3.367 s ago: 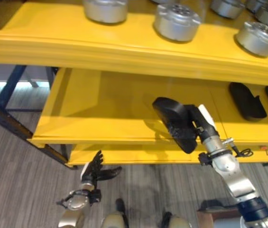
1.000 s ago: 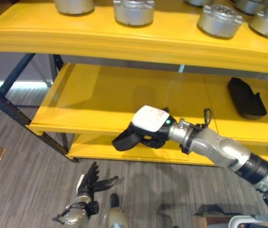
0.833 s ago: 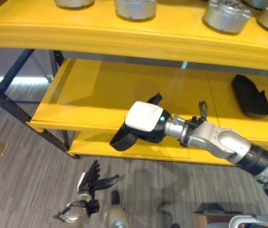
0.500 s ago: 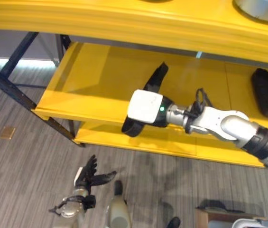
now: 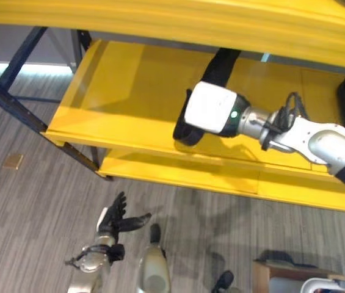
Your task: Move parts from the plastic box to the shelf.
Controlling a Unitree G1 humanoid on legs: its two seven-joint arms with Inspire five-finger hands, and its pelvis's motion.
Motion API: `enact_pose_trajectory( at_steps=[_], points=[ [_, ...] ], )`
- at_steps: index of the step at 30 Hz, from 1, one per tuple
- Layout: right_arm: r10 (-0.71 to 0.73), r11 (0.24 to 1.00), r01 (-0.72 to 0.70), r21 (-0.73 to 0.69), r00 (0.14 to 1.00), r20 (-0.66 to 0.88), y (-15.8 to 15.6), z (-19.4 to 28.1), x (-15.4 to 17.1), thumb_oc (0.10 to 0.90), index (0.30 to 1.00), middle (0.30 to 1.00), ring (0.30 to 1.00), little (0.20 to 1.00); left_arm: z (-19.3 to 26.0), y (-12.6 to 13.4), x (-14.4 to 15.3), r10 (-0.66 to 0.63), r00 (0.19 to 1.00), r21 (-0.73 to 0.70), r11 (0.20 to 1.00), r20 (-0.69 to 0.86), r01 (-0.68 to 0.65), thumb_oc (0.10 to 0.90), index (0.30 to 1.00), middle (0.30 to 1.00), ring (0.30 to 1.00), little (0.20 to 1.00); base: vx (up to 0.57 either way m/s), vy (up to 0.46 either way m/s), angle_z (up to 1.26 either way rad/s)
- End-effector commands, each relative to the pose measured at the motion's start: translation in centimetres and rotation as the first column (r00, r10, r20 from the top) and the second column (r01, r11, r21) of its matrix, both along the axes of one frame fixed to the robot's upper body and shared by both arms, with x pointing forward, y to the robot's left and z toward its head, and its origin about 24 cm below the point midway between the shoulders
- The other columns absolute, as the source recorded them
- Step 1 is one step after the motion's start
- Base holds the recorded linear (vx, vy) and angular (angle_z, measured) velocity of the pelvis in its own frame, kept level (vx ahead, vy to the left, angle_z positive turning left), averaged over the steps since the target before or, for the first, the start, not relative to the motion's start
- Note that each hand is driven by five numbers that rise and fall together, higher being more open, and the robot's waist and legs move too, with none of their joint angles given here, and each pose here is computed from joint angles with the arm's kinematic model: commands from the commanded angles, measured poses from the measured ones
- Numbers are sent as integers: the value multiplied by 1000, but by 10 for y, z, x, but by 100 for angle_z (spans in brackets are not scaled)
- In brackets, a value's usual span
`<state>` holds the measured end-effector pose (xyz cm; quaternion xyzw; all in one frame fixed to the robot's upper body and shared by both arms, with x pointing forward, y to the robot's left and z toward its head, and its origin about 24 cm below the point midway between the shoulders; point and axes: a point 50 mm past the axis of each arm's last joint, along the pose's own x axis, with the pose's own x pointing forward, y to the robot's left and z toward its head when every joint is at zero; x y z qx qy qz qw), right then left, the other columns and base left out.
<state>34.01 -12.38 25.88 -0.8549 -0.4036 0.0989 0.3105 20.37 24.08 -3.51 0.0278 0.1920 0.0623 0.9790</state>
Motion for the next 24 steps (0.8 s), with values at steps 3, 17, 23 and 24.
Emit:
enact_pose_trajectory(
  at_steps=[3, 17, 23, 24],
  points=[
    [-48, 978, -59, 199, 869, 493, -19, 100, -9, 400, 300, 300, 300, 300, 45, 0, 22, -108, 967, 103, 991, 230, 86, 900, 1000, 1000, 1000, 1000, -129, 4, 5],
    [-212, 974, 110, 196, 736, 643, -63, 158, -12, 400, 300, 300, 300, 300, 49, 10, 21, -126, 966, 150, 984, 228, 93, 900, 1000, 1000, 1000, 1000, -27, -17, 1],
    [-249, 966, 153, 208, 760, 600, -68, 153, -4, 400, 300, 300, 300, 300, 54, 14, 26, -109, 961, 159, 985, 252, 70, 900, 1000, 1000, 1000, 1000, 4, -6, -1],
    [-249, 966, 155, 206, 768, 590, -67, 152, -2, 400, 300, 300, 300, 300, 55, 15, 27, -109, 960, 161, 985, 257, 68, 900, 1000, 1000, 1000, 1000, 0, 0, 0]
  ],
)
